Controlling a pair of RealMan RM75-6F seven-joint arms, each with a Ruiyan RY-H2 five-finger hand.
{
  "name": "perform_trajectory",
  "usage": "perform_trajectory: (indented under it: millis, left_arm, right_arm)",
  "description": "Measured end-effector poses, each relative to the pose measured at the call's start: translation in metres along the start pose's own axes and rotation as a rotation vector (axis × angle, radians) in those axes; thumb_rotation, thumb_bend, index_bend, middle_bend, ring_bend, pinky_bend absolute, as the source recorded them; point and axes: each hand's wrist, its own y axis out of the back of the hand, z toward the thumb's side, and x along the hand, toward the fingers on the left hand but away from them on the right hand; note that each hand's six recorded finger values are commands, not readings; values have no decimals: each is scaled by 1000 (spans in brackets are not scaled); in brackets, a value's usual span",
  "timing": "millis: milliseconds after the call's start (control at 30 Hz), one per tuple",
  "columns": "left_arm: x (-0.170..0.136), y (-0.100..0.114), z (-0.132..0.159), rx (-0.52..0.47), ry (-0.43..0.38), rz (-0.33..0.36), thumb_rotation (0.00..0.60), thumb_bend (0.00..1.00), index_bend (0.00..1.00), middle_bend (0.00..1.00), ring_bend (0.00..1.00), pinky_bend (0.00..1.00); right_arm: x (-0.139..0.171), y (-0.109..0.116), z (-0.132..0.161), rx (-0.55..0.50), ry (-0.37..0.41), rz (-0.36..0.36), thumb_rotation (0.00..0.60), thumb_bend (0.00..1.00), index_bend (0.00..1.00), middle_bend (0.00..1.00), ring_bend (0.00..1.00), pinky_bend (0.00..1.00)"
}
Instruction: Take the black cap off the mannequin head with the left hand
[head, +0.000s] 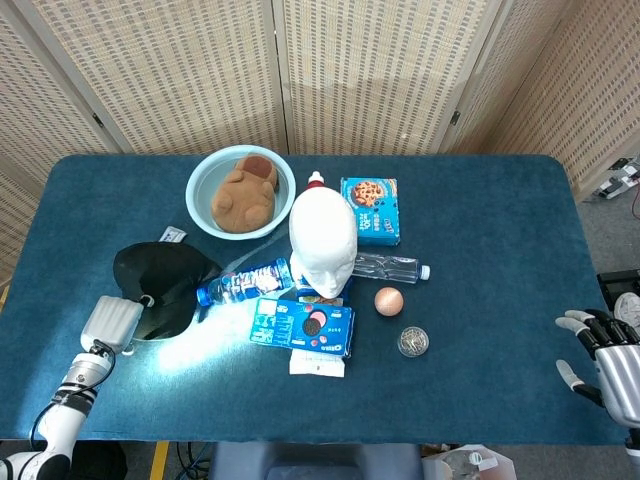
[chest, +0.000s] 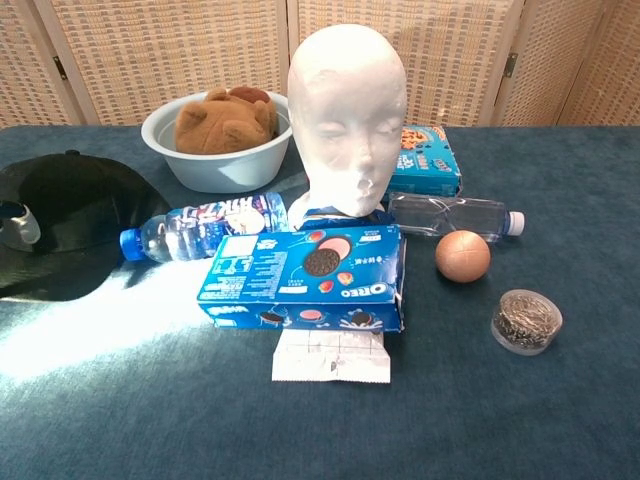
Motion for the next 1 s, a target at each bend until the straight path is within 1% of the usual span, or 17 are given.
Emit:
perform_trajectory:
  millis: [67,167,233,333,433,600,700,800,933,1000]
  left_arm:
    - [-1,2,-1,7,13,11,600,0,0,386,508,924]
    - [-3,8,-2,5,36,46,600,0,0,342,481,908]
    - [-5,12,-3,-14,50,64,600,0,0,291,441,873]
    - [-10,17,-7,-53,64,84,600,0,0,257,402,817]
    - [-16,23,-12,-107,79,110,600,0,0,239,376,745]
    - [-33,35,-25,-211,112,184,600,0,0,237,367,696]
    - [-48,40,-33,-259,134,227,600,0,0,235,359,644]
    - [-63,41,-42,-300,164,255,600,0,0,208,310,556]
    - [-81,37,-52,-333,203,262,600,0,0,138,219,425]
    - [-91,35,-55,-345,220,264,600,0,0,123,201,394]
  right_arm:
    - [0,0,0,-1,1,1,600,286,327,282,190,295]
    - [1,0,-1,-1,-1,-3,600,286,327,282,190,295]
    - [1,1,-2,-1,-4,-5,600,286,327,282,190,295]
    - [2,1,-4,1,-9,-4,600,286,327,282,190,295]
    - [2,1,-5,4,-12,0,600,287,327,282,190,295]
    - [1,0,-6,8,-15,9,600,286,327,282,190,295]
    - [0,-3,-6,10,-13,23,600,286,327,282,190,295]
    - [-2,-6,-5,11,-6,42,600,286,327,282,190,295]
    - [-5,-10,0,11,21,69,600,286,327,282,190,293]
    - [-7,-11,4,7,39,75,600,286,327,282,190,292]
